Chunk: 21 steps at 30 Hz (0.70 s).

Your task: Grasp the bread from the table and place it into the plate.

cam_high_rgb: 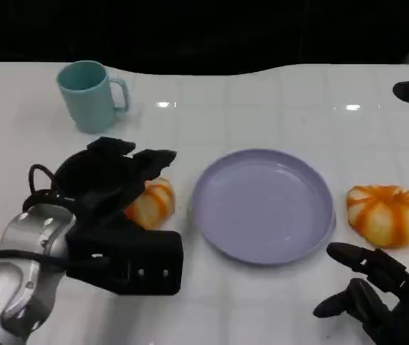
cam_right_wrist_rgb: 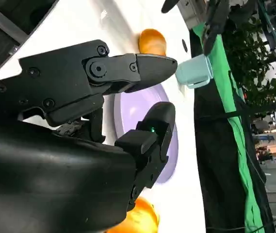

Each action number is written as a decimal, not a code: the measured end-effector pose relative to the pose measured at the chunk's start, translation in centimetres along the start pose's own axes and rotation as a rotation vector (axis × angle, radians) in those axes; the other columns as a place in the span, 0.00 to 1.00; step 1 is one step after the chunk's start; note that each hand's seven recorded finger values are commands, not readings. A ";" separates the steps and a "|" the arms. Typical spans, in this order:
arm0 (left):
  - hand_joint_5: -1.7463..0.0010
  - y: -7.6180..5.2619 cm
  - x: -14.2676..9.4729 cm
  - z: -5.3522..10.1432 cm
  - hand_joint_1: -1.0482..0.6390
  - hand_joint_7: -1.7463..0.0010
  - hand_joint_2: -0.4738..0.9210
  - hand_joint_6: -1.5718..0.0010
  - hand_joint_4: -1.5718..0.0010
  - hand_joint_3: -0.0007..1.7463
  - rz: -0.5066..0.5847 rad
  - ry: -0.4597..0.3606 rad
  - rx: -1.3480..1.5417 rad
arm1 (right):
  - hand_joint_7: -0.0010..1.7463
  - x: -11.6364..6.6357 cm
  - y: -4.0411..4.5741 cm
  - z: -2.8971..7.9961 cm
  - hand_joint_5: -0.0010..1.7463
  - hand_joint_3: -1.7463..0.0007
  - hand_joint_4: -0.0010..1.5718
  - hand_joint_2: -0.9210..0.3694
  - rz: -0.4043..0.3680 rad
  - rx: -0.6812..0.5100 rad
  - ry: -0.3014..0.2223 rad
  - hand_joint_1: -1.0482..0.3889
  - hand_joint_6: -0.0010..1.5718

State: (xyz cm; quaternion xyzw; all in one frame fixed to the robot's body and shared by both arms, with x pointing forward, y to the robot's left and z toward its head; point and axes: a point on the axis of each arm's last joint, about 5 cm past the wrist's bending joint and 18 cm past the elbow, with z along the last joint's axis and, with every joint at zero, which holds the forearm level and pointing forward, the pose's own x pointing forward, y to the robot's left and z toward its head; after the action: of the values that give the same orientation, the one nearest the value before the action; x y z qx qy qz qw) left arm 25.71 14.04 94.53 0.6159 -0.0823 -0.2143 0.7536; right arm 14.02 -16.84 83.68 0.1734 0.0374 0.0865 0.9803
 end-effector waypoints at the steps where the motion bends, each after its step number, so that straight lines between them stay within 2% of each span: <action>1: 0.88 -0.2 0.4 0.1 0.46 1.00 0.90 0.91 1.00 0.01 -0.020 0.012 0.010 | 0.33 0.0 -0.01 0.0 0.67 0.82 0.44 0.00 0.004 0.000 -0.001 0.21 0.52; 5: 0.92 -0.9 2.0 0.1 0.44 1.00 0.89 0.93 1.00 0.00 -0.094 0.061 0.008 | 0.34 0.1 -0.02 0.0 0.67 0.82 0.45 0.00 0.015 0.001 -0.003 0.20 0.52; 10: 0.92 -1.6 3.9 0.2 0.37 0.99 0.87 0.89 0.97 0.00 -0.171 0.111 0.004 | 0.34 0.0 0.02 0.0 0.67 0.82 0.45 0.00 0.013 0.001 -0.003 0.21 0.52; 17: 0.92 -3.4 5.4 -0.3 0.36 0.99 0.87 0.88 0.95 0.00 -0.203 0.150 0.004 | 0.34 -0.1 0.01 0.0 0.67 0.82 0.44 0.00 0.016 0.001 -0.006 0.21 0.52; 21: 0.93 -3.9 5.8 -0.5 0.37 0.99 0.88 0.86 0.93 0.00 -0.224 0.156 0.004 | 0.34 -0.1 0.02 0.0 0.68 0.82 0.45 0.00 0.017 0.002 -0.006 0.21 0.52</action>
State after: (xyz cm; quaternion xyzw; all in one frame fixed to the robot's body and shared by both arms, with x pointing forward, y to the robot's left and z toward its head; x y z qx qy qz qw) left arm 30.16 11.42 89.86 0.6375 0.0453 -0.2483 0.7279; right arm 13.95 -16.82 83.64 0.1750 0.0331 0.0943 0.9795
